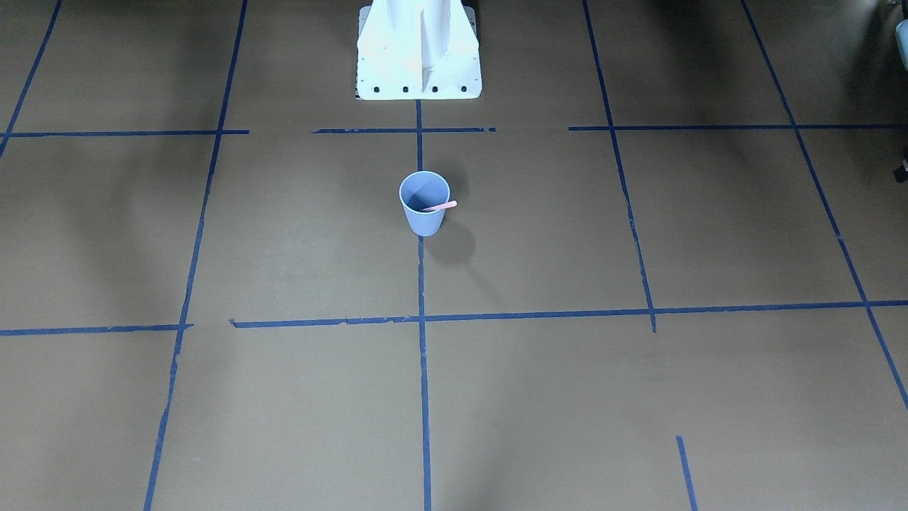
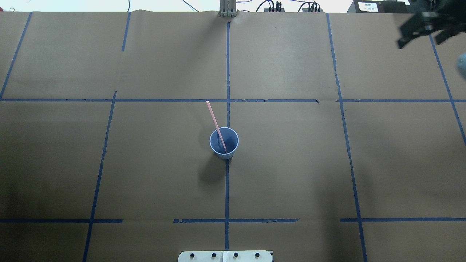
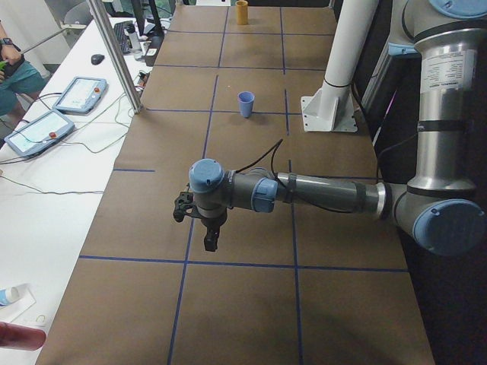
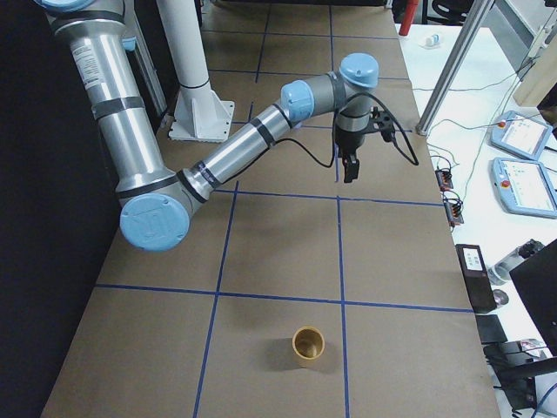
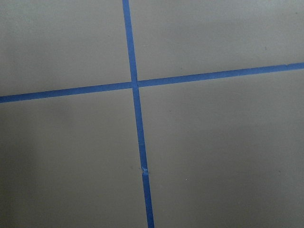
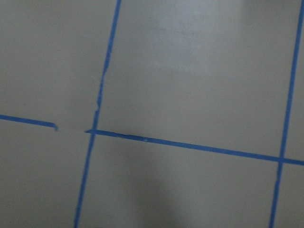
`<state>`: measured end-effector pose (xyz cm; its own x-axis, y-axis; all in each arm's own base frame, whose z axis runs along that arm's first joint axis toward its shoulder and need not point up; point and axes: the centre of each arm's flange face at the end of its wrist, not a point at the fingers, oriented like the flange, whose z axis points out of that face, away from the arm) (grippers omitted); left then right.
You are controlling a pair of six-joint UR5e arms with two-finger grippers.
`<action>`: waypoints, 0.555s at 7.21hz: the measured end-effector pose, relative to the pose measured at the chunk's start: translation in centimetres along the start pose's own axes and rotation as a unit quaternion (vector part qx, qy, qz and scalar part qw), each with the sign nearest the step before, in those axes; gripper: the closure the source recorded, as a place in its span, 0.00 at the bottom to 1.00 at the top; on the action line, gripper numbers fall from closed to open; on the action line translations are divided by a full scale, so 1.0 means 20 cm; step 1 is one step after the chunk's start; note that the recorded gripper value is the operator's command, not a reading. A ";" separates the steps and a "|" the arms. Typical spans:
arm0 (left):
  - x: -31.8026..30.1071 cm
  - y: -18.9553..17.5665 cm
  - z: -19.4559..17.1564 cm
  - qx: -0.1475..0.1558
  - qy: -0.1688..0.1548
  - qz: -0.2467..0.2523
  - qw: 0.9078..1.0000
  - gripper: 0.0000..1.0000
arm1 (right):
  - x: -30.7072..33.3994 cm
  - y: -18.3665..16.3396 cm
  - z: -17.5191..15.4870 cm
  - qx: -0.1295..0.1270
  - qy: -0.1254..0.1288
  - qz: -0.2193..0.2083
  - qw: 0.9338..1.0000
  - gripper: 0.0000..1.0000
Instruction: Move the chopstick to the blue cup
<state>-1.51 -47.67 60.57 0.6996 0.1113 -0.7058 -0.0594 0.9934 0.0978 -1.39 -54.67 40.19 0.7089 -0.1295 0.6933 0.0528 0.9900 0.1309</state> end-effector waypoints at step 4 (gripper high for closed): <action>0.00 0.04 -0.04 0.007 -0.001 -0.004 1.000 0.00 | 0.90 0.36 0.39 -0.044 0.000 0.069 0.997 0.00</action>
<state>-2.18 -46.89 60.14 0.7008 0.1043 -0.7057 -0.0450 0.9938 0.1022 6.23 -50.35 59.12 0.7132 0.0082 0.7009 0.0160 0.9995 -0.0279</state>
